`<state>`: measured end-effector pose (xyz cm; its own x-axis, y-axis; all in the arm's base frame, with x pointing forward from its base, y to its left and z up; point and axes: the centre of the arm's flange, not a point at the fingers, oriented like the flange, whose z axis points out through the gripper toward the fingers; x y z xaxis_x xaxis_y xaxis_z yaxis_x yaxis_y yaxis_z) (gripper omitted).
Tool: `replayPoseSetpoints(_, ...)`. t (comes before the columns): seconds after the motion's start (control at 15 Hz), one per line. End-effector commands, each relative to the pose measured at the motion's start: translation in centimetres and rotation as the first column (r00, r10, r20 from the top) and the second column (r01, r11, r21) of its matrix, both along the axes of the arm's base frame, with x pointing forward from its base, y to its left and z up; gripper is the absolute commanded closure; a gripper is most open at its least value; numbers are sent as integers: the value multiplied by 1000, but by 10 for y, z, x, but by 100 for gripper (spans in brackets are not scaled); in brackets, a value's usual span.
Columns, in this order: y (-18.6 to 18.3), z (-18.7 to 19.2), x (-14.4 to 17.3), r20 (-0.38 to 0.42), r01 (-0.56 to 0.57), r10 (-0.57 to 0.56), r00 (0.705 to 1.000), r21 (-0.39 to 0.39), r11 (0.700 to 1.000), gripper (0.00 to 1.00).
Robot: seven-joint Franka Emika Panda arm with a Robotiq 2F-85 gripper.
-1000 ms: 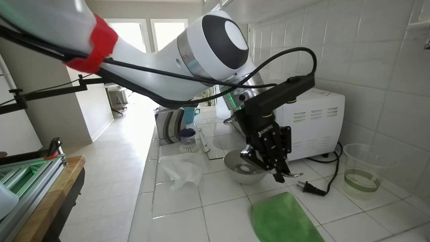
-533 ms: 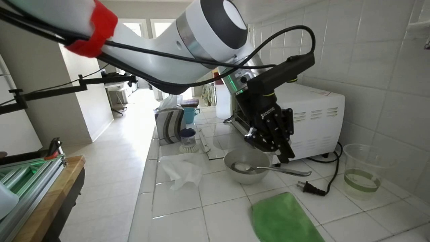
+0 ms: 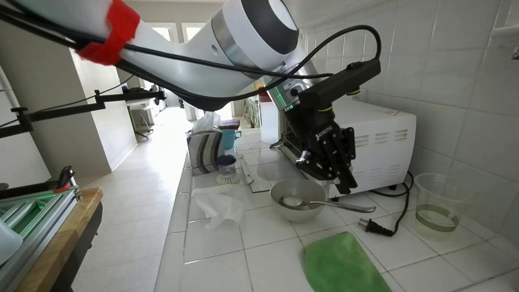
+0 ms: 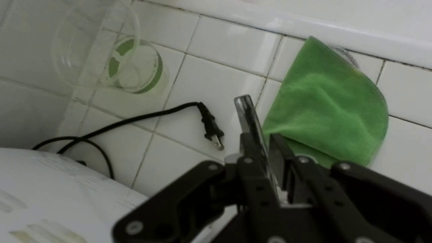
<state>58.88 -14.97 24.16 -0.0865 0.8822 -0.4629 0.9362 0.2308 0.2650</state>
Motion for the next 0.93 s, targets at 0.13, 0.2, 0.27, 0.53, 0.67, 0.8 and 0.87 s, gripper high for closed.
replayPoseSetpoints(0.13, 8, 22, -12, -17, 8, -7, 1000, 49, 999, 56)
replayPoseSetpoints(0.2, 12, 31, -17, -26, 19, -17, 1000, 76, 997, 55)
replayPoseSetpoints(0.27, 17, 43, -25, -37, 46, -42, 998, 104, 994, 48)
replayPoseSetpoints(0.53, 22, 80, -58, -141, 171, -146, 979, 183, 968, 20)
replayPoseSetpoints(0.67, 17, 91, -72, -205, 251, -212, 956, 189, 950, 5)
replayPoseSetpoints(0.8, 14, 102, -85, -277, 351, -294, 915, 187, 917, 0)
replayPoseSetpoints(0.87, 16, 106, -91, -314, 407, -338, 887, 186, 894, 0)
